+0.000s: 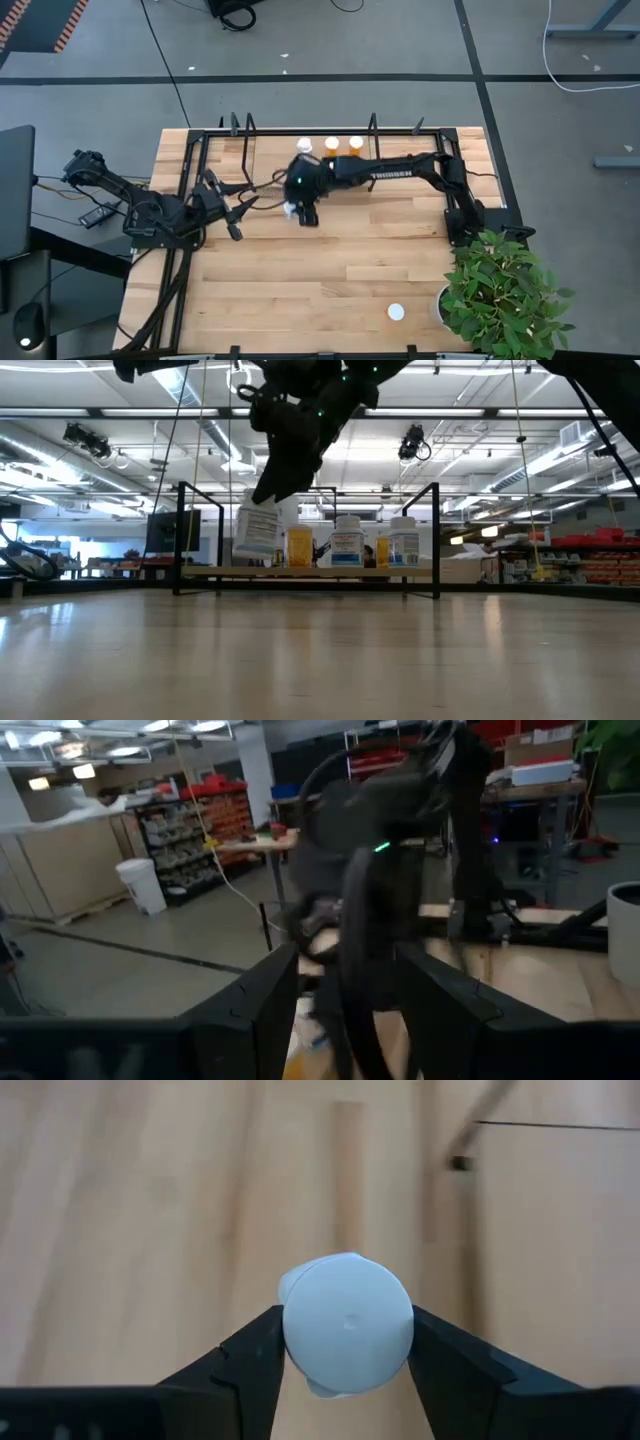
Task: Pick and place medicine bottles onto shelf by color
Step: Put the white pill bottle on the shelf
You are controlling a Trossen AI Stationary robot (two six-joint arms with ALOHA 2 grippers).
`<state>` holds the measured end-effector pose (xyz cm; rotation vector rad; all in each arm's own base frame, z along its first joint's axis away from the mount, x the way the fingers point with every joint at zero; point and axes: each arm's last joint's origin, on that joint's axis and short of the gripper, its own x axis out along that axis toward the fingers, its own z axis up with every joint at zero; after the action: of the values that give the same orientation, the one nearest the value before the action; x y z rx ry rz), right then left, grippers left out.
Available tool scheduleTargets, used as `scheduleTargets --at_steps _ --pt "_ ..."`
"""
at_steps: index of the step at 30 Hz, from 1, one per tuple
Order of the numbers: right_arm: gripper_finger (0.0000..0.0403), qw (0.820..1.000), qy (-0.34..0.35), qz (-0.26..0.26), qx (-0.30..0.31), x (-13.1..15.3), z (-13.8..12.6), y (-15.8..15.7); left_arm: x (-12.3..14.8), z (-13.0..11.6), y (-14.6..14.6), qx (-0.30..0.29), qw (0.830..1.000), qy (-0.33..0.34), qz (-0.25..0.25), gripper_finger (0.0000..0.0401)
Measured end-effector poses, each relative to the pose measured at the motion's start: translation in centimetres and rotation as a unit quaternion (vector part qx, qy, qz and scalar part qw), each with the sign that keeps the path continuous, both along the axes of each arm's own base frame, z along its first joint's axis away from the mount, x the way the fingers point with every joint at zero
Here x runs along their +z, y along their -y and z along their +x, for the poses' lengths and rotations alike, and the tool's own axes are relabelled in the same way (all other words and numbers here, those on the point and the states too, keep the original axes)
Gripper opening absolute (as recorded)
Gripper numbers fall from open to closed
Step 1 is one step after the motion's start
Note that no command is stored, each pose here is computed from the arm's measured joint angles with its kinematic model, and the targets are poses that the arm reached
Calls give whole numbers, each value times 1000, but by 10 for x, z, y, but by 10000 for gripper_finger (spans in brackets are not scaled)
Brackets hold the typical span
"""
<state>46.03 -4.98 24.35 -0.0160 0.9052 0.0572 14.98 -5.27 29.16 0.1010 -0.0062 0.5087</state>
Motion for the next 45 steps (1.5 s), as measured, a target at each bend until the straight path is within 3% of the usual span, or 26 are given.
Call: scheduleTargets --at_steps 5,9,15,20,26,32,38,45 --pt "202 999 -17 0 33 -14 -1 -32 -2 0 0 -1 1000 0 -11 172" --pt "202 998 -27 0 51 -43 -7 -51 -2 0 0 -1 1000 0 -11 172" --pt "202 1000 -10 6 26 -61 -11 -57 -2 0 0 -1 1000 -1 -9 172" --pt "209 1000 -11 14 11 -58 -9 -56 0 0 -2 7 1000 3 -3 172" --pt "256 1000 -1 11 9 -51 -4 -55 1 0 -2 3 1000 6 -4 172" --pt "300 1000 -3 -7 -19 -51 -5 -44 3 2 2 -67 997 24 -16 172" --pt "310 1000 1 -11 -25 -51 -4 -42 4 3 5 -133 991 27 -16 172" --pt "310 999 8 -5 -31 -34 -11 -43 4 3 6 -141 990 25 -10 172"
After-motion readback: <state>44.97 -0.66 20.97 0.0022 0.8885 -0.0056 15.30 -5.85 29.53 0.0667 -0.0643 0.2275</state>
